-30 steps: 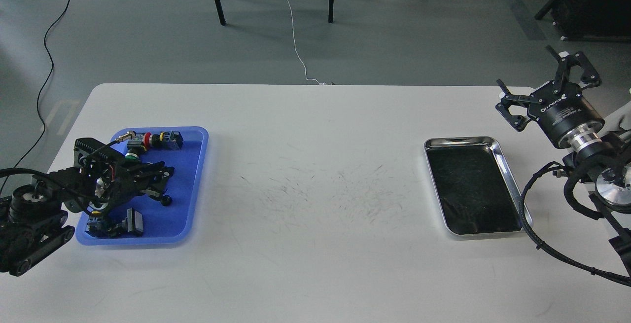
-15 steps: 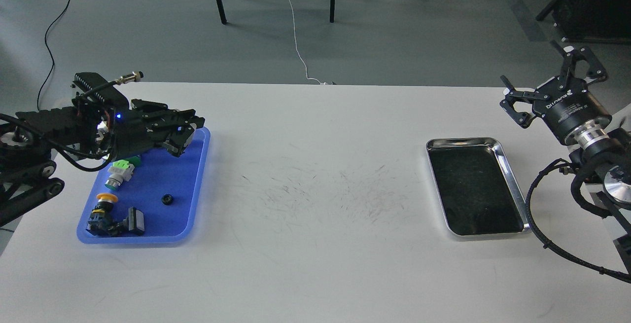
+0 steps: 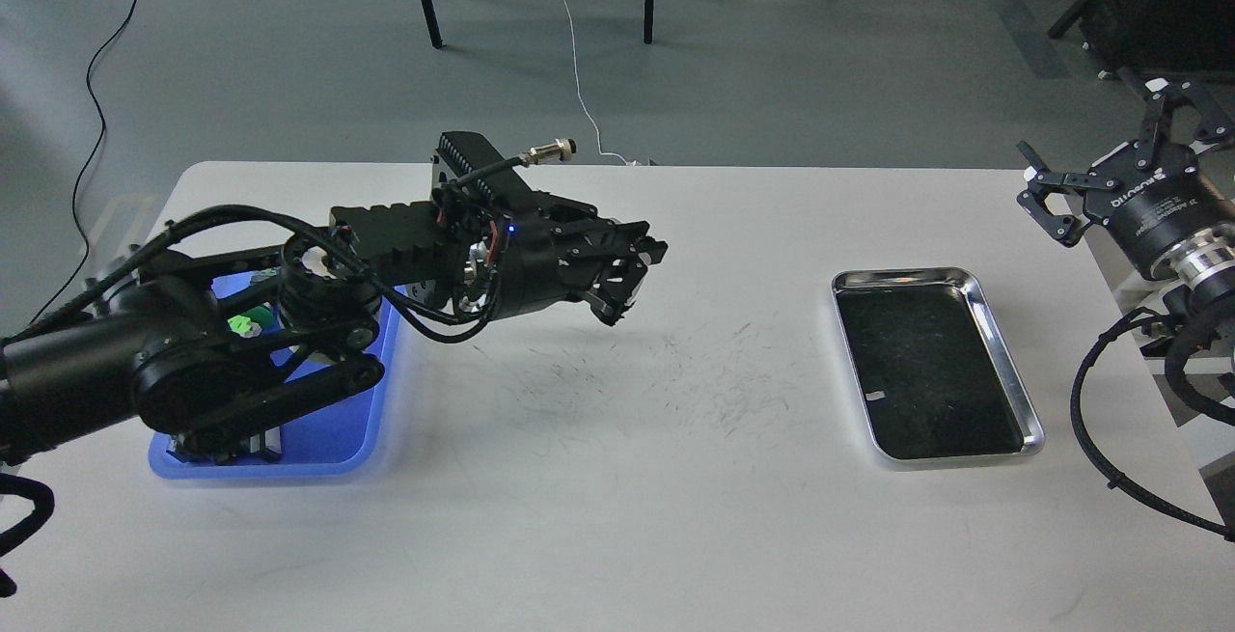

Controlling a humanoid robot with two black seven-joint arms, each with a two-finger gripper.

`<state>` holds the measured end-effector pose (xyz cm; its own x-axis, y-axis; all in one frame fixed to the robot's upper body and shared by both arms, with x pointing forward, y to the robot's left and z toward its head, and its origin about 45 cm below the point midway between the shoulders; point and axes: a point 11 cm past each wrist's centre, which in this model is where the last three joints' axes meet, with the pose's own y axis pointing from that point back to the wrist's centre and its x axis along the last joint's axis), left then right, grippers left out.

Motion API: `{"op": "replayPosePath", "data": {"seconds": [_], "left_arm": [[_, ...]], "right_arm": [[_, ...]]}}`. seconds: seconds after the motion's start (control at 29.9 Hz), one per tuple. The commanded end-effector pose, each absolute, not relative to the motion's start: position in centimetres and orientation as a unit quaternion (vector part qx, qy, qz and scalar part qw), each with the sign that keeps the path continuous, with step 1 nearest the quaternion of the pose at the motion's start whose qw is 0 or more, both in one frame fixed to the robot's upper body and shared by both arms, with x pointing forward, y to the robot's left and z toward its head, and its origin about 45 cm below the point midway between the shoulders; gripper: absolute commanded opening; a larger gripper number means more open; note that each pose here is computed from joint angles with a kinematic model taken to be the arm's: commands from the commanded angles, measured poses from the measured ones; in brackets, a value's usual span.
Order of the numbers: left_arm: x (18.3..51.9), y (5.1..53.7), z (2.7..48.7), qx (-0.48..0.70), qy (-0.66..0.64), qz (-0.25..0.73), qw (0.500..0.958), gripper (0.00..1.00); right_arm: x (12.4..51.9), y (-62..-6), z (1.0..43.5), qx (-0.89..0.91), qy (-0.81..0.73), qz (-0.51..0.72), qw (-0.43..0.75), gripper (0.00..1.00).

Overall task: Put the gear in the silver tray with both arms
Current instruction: 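Lift the gear and carry it with the left gripper to mid-table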

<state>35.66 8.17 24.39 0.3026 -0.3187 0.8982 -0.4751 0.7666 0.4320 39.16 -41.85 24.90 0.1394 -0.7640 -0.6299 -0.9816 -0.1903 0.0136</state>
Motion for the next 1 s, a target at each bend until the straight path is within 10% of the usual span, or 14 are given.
{"op": "replayPosePath", "data": {"seconds": [0.0,0.97], "left_arm": [[35.2,3.8,22.7,0.323,-0.575,0.045,0.751,0.08],[34.4,2.6,11.9,0.386,-0.478,0.066,0.786,0.09]], "right_arm": [[39.1,-41.9,24.9,-0.725,0.602,0.262,0.207,0.99],[38.9,-41.5,24.2,-0.723,0.601,0.269,0.208,0.99]]}}
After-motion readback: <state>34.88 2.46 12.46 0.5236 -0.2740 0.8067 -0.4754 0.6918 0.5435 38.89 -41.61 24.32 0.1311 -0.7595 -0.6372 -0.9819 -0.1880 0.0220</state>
